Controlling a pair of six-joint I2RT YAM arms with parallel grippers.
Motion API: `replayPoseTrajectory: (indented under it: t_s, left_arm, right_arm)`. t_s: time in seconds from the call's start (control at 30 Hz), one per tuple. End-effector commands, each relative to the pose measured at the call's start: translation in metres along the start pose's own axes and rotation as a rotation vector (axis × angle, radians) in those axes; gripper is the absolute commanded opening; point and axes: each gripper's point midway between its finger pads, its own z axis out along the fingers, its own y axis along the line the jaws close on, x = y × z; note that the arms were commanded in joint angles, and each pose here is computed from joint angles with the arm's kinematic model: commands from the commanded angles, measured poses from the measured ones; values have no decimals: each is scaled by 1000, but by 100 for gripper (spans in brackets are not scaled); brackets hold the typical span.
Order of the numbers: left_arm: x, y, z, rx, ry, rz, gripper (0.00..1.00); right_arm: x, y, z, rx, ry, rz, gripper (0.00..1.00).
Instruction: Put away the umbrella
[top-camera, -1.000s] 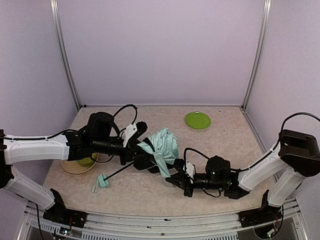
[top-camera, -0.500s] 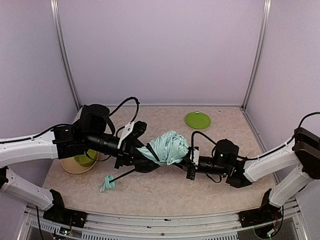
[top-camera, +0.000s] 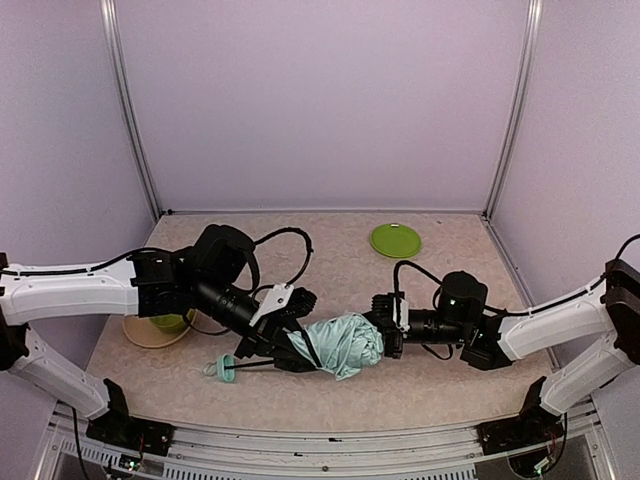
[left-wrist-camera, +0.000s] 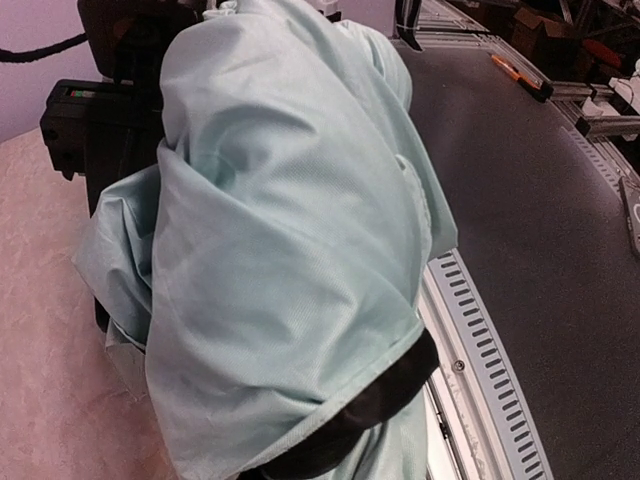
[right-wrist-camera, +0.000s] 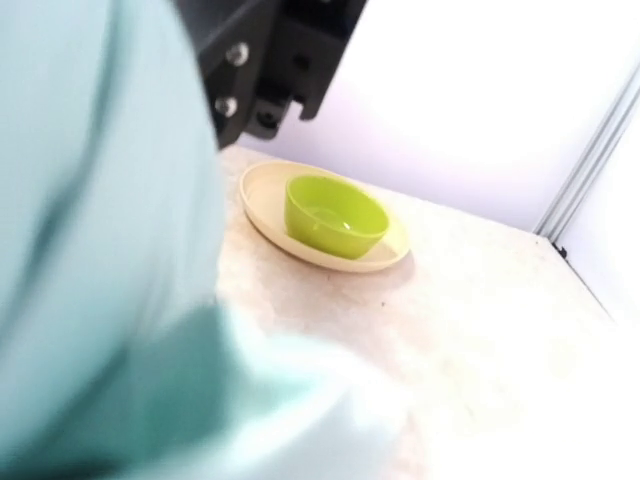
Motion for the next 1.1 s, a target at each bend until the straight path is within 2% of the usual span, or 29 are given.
replayPoseTrajectory:
  t_s: [0.0, 0.23, 0.4, 0.53, 0.67, 0.83, 1.07]
  left_arm:
    - [31, -48, 19, 243, 127, -119, 0]
    - [104, -49, 59, 287, 433, -181, 0]
    - [155, -42, 76, 296, 616, -253, 0]
    - [168, -48, 86, 360, 651, -285, 0]
    - [181, -54, 94, 397, 708, -288, 0]
    - [195, -60, 98, 421, 751, -316, 0]
    - [201, -62, 102, 449, 764, -334, 0]
  right_arm:
    - [-2, -49, -7, 185, 32, -24, 0]
    - [10, -72, 0, 281, 26, -41, 0]
    - [44, -50, -3, 234, 89, 53, 0]
    - [73, -39, -26, 300, 139, 175, 0]
    - [86, -22, -34, 272, 149, 300, 2]
    - [108, -8, -51, 292, 213, 381, 3]
    - [118, -35, -71, 483, 307, 418, 6]
